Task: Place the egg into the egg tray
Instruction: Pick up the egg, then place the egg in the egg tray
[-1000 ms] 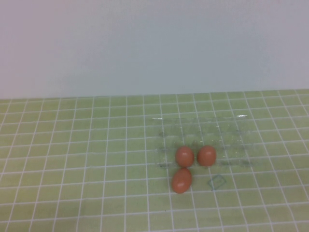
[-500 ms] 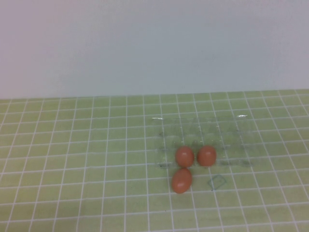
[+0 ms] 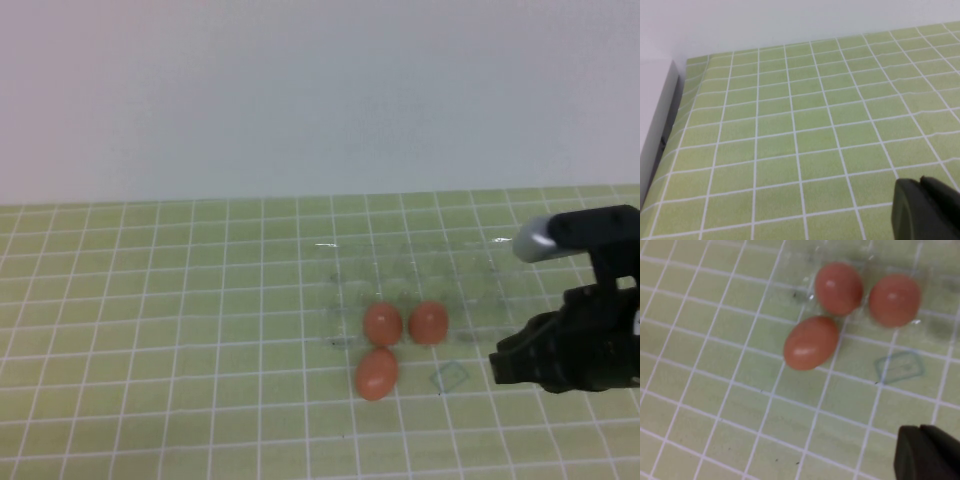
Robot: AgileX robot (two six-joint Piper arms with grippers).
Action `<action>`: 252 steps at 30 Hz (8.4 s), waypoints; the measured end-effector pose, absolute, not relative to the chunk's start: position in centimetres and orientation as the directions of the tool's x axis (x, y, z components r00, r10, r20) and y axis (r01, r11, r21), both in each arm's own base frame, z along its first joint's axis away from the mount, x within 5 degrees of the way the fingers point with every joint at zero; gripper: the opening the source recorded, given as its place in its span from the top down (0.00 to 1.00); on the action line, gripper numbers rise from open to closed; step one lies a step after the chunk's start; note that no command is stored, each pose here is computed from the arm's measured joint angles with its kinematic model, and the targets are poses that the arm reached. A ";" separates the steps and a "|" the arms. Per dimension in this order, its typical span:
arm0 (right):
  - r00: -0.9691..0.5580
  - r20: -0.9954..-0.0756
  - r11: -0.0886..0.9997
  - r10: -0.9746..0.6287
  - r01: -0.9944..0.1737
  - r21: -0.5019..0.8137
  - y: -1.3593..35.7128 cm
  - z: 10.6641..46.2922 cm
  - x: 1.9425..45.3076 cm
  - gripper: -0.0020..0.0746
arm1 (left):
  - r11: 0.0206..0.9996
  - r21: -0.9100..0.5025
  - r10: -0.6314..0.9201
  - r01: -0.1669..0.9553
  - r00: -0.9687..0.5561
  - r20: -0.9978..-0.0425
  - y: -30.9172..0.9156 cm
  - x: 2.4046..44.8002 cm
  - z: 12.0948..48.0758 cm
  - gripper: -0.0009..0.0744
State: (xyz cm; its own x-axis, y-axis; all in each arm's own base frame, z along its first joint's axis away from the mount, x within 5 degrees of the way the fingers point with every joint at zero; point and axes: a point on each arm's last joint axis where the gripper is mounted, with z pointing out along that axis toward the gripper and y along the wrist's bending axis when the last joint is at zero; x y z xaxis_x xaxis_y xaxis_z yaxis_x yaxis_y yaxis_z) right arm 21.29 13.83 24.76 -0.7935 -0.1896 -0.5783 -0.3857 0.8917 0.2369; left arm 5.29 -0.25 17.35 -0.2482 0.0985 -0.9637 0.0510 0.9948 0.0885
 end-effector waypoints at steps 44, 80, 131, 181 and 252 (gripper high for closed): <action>-0.985 -0.172 0.978 -0.007 -0.042 0.204 26.2 16.9 31.4 0.21 | 0.995 0.089 0.098 0.051 -0.248 -0.964 -0.2 5.3 17.4 0.99; -0.962 -0.199 0.973 -0.186 -0.208 0.100 26.7 15.5 32.8 0.29 | 0.995 0.089 0.098 0.051 -0.248 -0.964 -0.2 5.3 17.4 0.99; -0.610 -0.743 0.789 -0.275 -0.585 0.188 25.0 28.3 27.3 0.47 | 0.995 0.089 0.098 0.051 -0.248 -0.964 -0.2 5.3 17.4 0.99; -0.414 -0.891 0.980 0.186 0.011 0.199 18.4 13.4 27.7 0.47 | 0.995 0.089 0.098 0.051 -0.248 -0.964 -0.2 5.3 17.4 0.99; -0.355 -0.928 0.991 0.116 -0.016 0.130 18.1 11.3 30.1 0.47 | 0.995 0.089 0.098 0.051 -0.248 -0.964 -0.2 5.3 17.4 0.99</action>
State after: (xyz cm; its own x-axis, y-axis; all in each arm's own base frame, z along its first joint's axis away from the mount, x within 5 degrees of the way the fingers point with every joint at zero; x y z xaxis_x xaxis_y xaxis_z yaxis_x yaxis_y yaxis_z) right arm 30.14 18.12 11.25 -0.3552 0.1158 -0.9276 -0.0161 0.9914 0.1300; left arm 5.29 -0.25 17.35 -0.2482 0.0985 -0.9637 0.0510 0.9948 0.0885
